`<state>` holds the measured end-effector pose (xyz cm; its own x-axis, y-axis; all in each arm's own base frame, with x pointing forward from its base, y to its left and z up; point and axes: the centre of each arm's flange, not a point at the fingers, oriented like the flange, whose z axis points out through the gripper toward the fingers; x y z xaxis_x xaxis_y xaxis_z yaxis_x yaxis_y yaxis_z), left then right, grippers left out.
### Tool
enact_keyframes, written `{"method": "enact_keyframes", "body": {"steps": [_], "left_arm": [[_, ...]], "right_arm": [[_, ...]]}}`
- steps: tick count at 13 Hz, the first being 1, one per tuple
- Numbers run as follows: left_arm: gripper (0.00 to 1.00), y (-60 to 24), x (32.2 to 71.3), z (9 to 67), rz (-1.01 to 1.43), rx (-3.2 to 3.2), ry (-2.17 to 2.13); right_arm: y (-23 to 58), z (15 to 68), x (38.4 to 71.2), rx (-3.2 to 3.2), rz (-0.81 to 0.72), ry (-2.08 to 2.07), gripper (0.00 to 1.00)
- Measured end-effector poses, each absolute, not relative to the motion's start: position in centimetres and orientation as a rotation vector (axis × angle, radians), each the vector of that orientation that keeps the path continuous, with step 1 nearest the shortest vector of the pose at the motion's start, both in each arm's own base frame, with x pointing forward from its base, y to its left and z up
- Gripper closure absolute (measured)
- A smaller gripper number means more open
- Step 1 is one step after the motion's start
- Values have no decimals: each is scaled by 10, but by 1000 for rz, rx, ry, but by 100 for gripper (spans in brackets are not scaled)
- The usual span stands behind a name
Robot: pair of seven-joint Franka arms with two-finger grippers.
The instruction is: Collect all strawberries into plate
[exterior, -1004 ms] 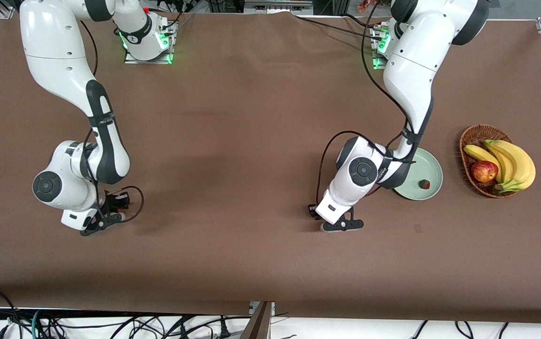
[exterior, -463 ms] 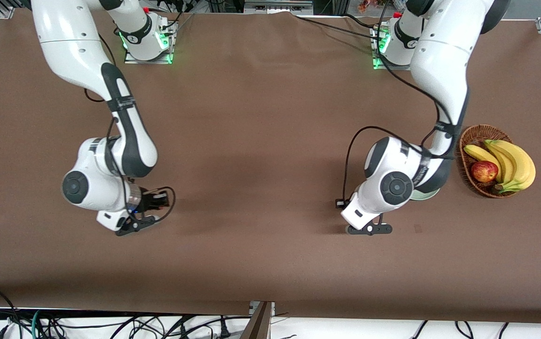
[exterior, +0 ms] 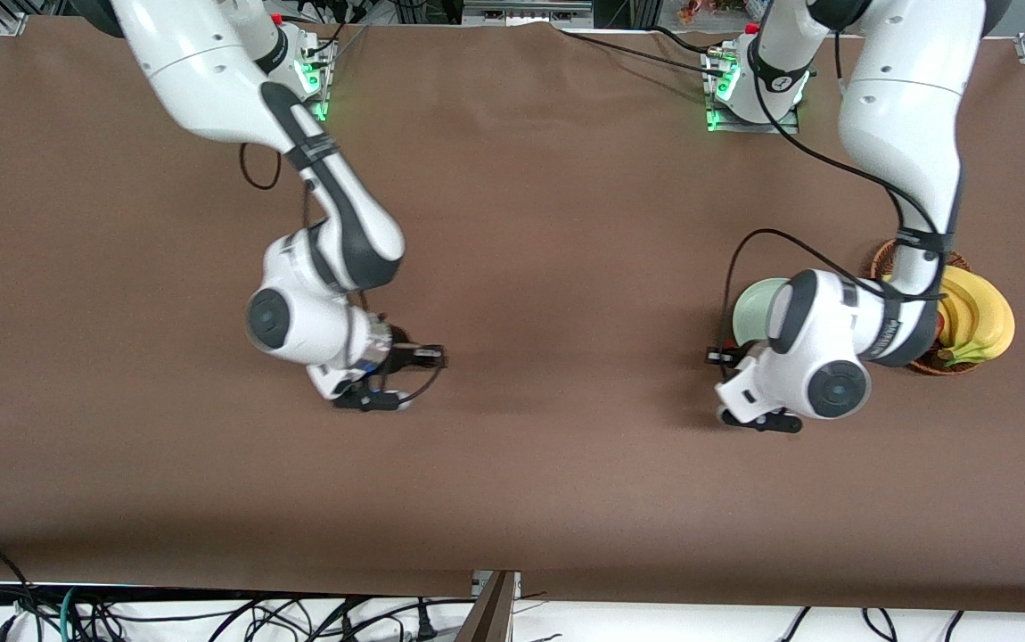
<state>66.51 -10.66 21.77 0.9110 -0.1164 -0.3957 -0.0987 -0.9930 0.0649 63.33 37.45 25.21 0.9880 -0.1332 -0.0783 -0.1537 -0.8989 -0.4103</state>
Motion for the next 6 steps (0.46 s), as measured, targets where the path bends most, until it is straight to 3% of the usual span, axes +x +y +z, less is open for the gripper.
{"method": "enact_keyframes", "body": {"steps": [6], "left_arm": [[67,-42,625,216,-615,2986,-242]], "right_arm": [[573,227,523,-2510,-41,519,69]]}}
